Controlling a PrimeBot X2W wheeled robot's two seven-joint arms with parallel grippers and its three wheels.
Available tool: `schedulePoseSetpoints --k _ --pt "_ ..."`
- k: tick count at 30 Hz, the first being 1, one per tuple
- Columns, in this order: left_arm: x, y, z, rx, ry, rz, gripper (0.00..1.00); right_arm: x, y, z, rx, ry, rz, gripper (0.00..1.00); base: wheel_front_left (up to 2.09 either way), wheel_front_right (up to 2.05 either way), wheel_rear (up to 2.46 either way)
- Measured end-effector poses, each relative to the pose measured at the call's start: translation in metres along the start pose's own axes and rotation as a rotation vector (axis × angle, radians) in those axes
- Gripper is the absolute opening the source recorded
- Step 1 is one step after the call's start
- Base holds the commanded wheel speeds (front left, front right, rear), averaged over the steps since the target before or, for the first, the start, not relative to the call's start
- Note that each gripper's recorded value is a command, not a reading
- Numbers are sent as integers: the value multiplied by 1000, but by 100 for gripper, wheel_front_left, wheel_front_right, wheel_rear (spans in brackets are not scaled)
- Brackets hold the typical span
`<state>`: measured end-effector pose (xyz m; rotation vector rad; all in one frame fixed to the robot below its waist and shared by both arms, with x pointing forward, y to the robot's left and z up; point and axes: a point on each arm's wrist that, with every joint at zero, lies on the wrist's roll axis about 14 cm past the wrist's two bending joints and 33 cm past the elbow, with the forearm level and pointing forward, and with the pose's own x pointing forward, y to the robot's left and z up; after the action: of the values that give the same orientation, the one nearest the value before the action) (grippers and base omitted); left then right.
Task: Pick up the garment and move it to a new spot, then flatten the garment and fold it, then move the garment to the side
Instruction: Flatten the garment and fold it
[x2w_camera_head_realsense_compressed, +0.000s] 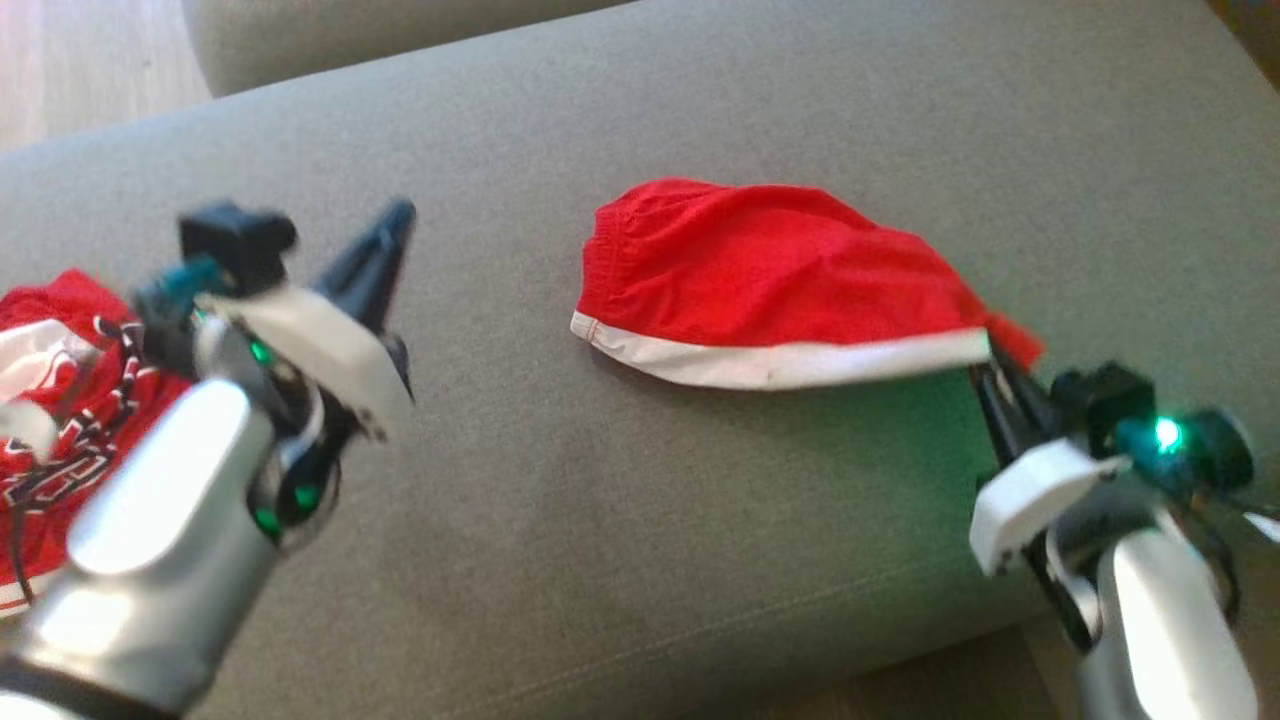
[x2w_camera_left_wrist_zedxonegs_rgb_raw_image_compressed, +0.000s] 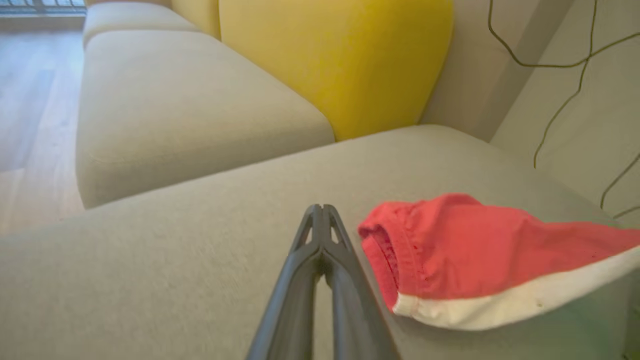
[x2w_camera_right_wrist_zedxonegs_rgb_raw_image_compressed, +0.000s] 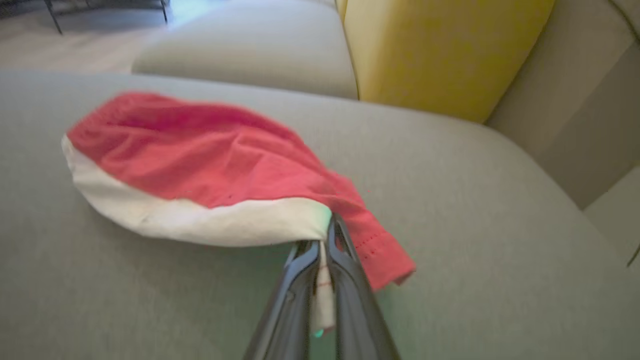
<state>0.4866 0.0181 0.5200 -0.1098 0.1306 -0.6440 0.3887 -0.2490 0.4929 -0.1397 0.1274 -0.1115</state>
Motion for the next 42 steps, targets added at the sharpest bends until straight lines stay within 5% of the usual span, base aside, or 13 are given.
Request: schedulePoseSetpoints --k 1,2,3,4,5,14,33,34,38,39,42 --pt "-4 -5 -9 -9 20 -13 0 -4 1 -12 -10 46 1 26 0 0 0" --pt "-8 -9 -20 -20 42 -23 16 -9 1 -24 -8 86 1 71 0 0 0" --pt "-12 -13 -32 -27 64 -35 54 -13 1 -34 2 118 -1 100 0 0 0" --pt "-16 -18 -43 -26 88 -51 97 -16 1 -41 14 139 -3 100 0 0 0" --pt "-20 -22 -54 -22 106 -63 100 -18 1 -47 23 158 -5 100 0 0 0" --pt "-15 -39 -110 172 188 -200 100 -34 3 -80 97 256 -21 100 0 0 0" --pt "23 -77 -134 306 212 -460 100 -55 -10 -103 140 316 -86 100 0 0 0" --pt "23 -78 -134 309 211 -468 93 -56 -11 -104 140 317 -88 100 0 0 0" --pt "20 -85 -135 329 213 -497 10 -58 -11 -105 144 312 -92 100 0 0 0" --pt "19 -86 -134 330 209 -500 0 -58 -11 -105 146 312 -92 100 0 0 0" --pt "18 -91 -128 332 192 -511 0 -59 -9 -108 157 319 -88 100 0 0 0"
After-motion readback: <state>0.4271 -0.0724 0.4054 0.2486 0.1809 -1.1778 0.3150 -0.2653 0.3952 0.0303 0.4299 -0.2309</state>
